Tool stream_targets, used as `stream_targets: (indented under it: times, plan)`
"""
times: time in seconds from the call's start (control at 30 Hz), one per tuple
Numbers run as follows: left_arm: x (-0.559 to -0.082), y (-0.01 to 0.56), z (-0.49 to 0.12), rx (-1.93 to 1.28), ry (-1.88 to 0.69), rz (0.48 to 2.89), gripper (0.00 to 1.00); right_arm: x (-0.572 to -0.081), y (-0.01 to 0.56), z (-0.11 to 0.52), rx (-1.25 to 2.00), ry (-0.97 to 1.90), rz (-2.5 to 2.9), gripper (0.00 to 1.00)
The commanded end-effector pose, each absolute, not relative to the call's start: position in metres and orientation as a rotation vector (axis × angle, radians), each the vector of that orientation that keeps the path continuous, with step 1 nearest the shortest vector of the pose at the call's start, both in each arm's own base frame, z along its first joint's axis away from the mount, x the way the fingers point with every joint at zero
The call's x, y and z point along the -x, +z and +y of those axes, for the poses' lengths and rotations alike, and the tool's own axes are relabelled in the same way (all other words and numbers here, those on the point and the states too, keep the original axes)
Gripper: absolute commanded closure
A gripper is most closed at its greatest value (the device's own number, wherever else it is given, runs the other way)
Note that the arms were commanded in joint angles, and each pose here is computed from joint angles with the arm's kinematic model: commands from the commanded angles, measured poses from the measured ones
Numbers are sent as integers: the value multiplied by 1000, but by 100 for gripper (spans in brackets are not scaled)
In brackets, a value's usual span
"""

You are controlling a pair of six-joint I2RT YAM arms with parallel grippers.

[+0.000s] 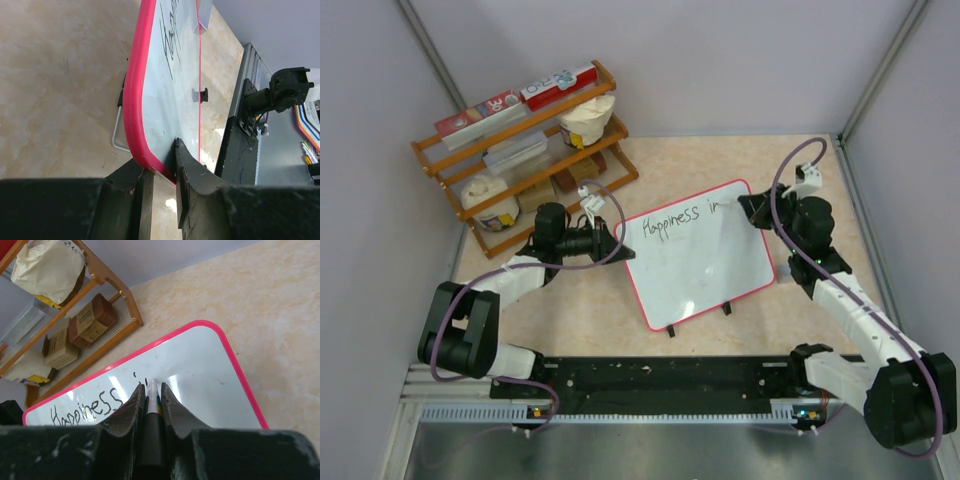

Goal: Write a sentence on the whiteboard

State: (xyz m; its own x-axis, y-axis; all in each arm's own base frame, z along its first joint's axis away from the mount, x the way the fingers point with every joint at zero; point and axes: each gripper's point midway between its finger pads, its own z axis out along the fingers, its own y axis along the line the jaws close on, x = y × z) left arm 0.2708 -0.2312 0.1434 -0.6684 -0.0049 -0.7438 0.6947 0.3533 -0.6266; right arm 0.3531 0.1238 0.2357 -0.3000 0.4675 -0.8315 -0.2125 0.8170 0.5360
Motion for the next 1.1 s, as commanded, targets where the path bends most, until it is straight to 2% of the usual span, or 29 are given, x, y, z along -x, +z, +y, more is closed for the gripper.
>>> stream_targets:
  times: [0.0, 0.63, 1.07]
  plan:
    - [-268, 126, -231, -712, -1255, 1933, 100, -352, 235, 113, -212, 616, 1765, 100]
    - [-268, 127, -231, -711, -1251, 1930, 100, -336, 219, 112, -203, 621, 1788, 100]
    - [-267, 127, -231, -714, -1251, 1929, 100, -315, 296, 111, -159, 679, 1604, 100]
